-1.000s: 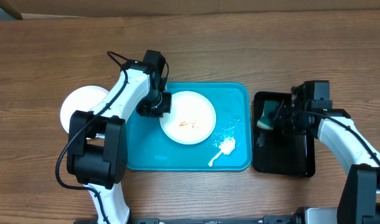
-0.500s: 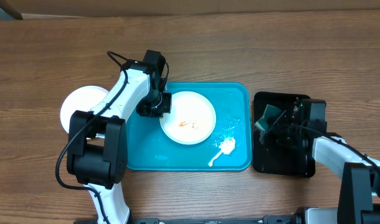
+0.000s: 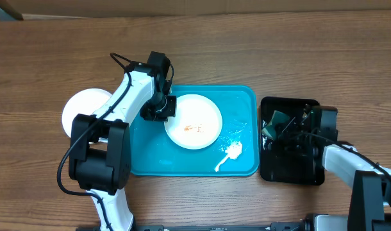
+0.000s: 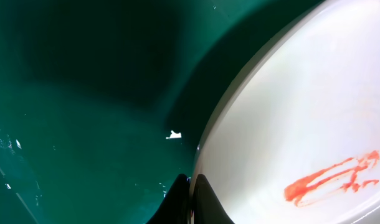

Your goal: Clean dirty plates on tray and stack at the side

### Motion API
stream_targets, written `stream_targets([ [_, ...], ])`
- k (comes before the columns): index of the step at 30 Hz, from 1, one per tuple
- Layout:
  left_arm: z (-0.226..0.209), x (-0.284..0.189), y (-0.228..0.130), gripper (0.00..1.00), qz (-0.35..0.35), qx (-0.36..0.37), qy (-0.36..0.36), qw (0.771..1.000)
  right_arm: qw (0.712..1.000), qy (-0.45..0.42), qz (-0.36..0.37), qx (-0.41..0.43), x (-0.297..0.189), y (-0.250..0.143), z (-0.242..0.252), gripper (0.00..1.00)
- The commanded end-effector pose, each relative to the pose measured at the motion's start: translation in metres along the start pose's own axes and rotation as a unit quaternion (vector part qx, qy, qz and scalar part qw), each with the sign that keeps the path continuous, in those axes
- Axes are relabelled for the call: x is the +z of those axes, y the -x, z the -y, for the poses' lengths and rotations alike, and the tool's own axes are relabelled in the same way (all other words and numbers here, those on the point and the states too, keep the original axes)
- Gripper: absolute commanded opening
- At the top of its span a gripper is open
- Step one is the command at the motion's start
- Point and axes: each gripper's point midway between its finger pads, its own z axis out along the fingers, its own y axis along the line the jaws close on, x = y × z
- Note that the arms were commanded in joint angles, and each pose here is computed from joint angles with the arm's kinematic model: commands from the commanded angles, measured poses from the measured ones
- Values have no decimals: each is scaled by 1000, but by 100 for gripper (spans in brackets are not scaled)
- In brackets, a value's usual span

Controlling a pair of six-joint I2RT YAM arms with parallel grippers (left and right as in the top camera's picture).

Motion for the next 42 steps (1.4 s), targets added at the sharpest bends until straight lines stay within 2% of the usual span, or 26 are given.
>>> stream_targets([
  [1,1,-6,0,4,10,-2,5,1000,998,9,-26,-62,-3,1,-14,4],
  [10,4,-6,-1,4,7,-2,-5,1000,985,-16,-42,-168,-49,31,-63,4],
  [15,7,-6,-3,4,2,-2,-12,1000,966,9,-100,-237,-56,0,-94,4],
  [19,10,-6,-6,4,-3,-1,-19,1000,944,34,-135,-298,-46,-42,-122,4],
  [24,24,-7,-13,4,-19,2,-52,998,919,65,-130,-366,-34,-82,-164,4],
  [29,31,-6,-17,4,-24,11,-51,998,924,31,-102,-367,-17,-104,-176,4],
  [36,41,-5,-22,4,-28,27,-50,998,911,49,-132,-388,13,-148,-188,4],
  [42,47,-4,-24,4,-29,35,-49,998,907,37,-154,-389,33,-165,-179,4],
])
